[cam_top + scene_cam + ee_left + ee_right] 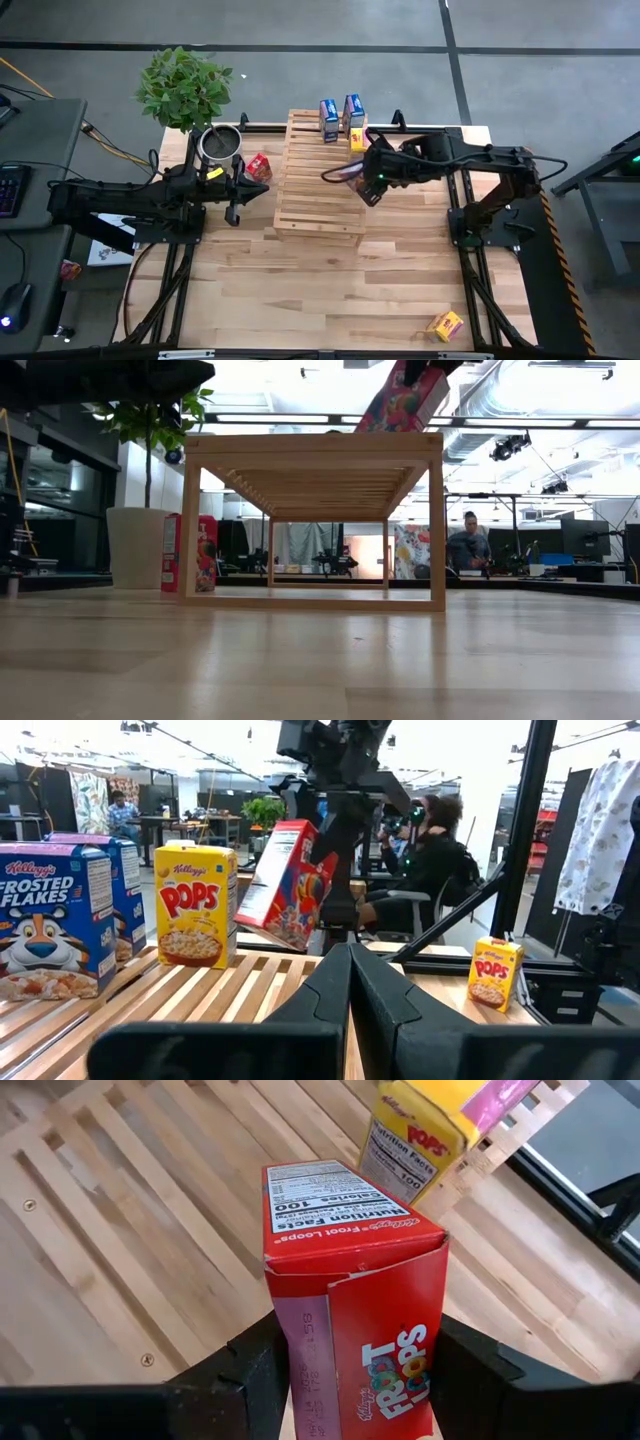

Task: Stack cereal on shelf
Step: Put the bottom red cereal box on the shelf

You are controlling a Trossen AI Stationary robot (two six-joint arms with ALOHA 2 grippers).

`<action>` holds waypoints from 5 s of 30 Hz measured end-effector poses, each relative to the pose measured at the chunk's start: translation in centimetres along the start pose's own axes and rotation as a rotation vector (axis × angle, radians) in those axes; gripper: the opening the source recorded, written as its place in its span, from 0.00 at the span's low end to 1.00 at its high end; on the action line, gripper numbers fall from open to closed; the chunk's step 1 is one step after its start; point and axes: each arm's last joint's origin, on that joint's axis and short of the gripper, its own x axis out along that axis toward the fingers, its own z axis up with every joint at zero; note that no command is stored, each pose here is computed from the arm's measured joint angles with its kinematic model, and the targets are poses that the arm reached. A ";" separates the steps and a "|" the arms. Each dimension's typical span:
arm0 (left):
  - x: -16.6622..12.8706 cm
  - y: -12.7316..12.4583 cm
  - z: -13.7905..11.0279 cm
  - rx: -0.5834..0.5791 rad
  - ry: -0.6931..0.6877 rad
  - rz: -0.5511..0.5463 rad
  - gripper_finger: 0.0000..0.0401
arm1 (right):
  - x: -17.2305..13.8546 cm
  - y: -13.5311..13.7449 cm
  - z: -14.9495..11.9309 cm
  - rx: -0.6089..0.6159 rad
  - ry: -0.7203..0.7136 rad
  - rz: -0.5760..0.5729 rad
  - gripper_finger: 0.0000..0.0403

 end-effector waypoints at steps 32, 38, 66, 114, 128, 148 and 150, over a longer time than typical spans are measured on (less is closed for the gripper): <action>0.0 0.0 0.0 0.000 0.000 0.000 0.00 | 1.8 1.1 0.8 -0.027 0.028 0.042 0.46; 0.0 0.0 0.0 -0.001 0.000 0.000 0.00 | 1.3 0.6 0.1 -0.042 0.115 0.067 0.46; 0.0 0.0 0.0 0.000 -0.003 0.000 0.00 | -0.1 1.3 0.0 -0.214 0.044 0.194 0.46; 0.0 0.0 0.0 -0.009 -0.005 0.000 0.00 | 4.0 4.5 -13.0 -0.016 0.439 0.131 0.46; 0.0 0.0 0.0 -0.009 -0.005 0.000 0.00 | 2.1 4.0 -10.1 -0.019 0.325 0.147 0.46; 0.0 0.0 0.0 -0.009 -0.004 0.000 0.00 | -4.7 1.6 -6.5 0.034 0.230 0.169 0.46; 0.0 0.0 0.0 -0.009 -0.005 0.000 0.00 | -5.8 0.9 -5.2 0.059 0.129 0.168 0.46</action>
